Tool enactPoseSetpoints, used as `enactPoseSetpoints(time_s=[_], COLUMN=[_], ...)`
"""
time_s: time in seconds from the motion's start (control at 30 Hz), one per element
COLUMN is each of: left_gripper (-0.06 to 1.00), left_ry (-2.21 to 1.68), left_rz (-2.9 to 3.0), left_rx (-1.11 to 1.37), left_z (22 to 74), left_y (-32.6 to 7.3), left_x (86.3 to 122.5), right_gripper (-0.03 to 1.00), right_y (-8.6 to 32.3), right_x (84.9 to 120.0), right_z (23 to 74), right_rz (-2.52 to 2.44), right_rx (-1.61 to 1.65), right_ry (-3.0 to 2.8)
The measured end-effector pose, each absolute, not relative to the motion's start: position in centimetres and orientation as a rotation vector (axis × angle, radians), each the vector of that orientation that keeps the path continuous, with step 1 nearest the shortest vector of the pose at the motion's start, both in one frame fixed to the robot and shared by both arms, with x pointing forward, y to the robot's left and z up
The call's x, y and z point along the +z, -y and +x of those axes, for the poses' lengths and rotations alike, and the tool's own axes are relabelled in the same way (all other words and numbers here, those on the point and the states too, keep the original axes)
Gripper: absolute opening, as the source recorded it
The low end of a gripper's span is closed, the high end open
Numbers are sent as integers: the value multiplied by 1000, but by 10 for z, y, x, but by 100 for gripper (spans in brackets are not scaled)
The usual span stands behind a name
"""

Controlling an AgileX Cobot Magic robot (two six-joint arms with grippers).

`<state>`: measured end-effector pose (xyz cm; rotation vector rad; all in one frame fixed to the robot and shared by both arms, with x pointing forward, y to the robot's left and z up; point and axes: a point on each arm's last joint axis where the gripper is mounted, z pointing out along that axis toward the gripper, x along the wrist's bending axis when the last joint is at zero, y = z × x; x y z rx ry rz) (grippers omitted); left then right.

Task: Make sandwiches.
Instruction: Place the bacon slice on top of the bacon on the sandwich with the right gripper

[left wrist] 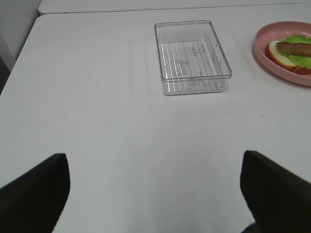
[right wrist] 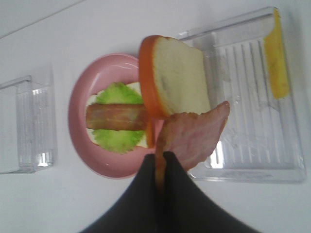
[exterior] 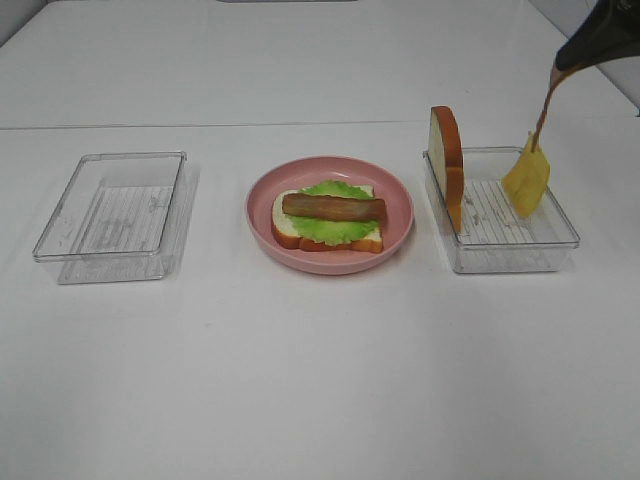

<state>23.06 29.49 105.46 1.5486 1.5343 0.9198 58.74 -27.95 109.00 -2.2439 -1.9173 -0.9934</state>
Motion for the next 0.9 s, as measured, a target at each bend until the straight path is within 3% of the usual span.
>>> enactPoseSetpoints(time_s=[0.2, 0.4, 0.57, 0.9], left_gripper=[89, 89, 89, 89], left_ry=[-1534, -1534, -1534, -1534], left_rz=[1549, 1549, 1549, 1549], left_rx=[920, 920, 920, 920], left_z=[231, 231, 231, 231], left_y=[-295, -295, -295, -295], left_x=[1055, 1055, 1055, 1055], right_gripper=[0, 0, 0, 0], right_y=[243, 180, 119, 78], right_x=[1109, 1125, 1109, 1068], right_z=[592, 595, 608, 630], right_rz=[-2123, -1881, -1671, -1601], right_rx=[-1138, -1270, -1261, -1164], right_ry=[2017, 2088, 2102, 2118])
